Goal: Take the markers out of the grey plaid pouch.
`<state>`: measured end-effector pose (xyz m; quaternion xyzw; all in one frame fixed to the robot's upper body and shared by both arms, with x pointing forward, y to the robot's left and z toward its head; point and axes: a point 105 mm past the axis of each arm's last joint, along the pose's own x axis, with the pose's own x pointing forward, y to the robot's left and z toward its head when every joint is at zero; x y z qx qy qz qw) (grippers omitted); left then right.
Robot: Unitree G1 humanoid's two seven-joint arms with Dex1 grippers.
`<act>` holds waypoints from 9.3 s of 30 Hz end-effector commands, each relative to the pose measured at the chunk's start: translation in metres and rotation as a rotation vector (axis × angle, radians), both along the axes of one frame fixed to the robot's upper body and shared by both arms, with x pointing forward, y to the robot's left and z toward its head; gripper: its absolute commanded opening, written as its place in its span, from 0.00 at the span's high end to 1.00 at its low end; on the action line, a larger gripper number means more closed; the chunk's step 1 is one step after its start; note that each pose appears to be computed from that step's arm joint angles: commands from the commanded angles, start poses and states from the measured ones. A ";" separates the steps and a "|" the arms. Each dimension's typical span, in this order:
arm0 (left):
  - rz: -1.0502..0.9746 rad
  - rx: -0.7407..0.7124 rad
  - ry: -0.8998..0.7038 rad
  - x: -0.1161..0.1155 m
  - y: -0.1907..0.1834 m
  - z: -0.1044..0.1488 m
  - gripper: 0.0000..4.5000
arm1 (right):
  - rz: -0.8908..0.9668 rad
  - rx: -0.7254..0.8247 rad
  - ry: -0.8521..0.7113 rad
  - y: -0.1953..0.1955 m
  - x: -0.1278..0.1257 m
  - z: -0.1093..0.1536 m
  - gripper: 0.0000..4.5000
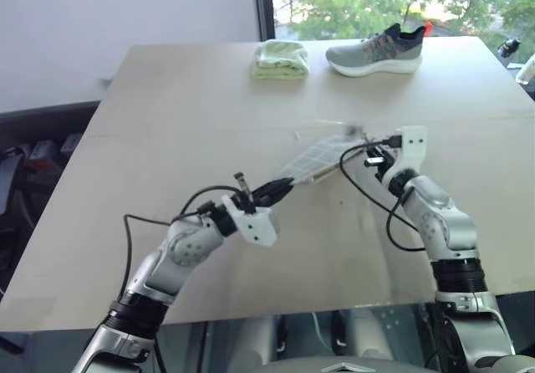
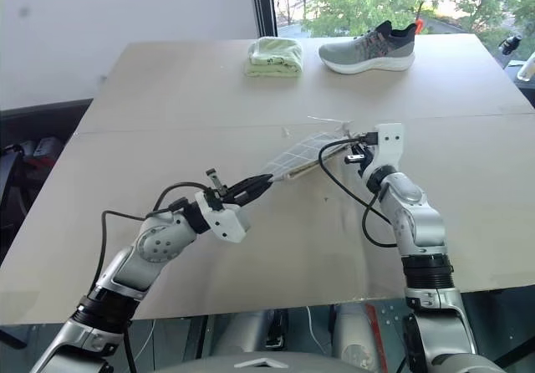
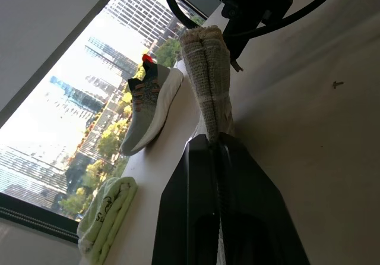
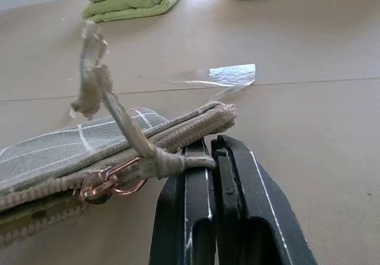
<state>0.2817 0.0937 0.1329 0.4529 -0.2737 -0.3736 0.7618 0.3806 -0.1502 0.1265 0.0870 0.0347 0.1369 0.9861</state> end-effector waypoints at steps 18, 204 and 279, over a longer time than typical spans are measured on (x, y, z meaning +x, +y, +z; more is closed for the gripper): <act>0.045 -0.011 0.000 0.006 0.016 0.003 1.00 | 0.648 -0.226 0.070 0.001 -0.085 0.031 0.37; -0.264 -0.124 0.305 0.021 -0.047 0.013 1.00 | 0.522 -0.952 -0.240 0.036 -0.032 -0.013 0.01; -0.250 -0.070 0.382 0.029 -0.040 0.000 1.00 | 0.712 -0.919 0.049 0.018 -0.007 -0.014 0.55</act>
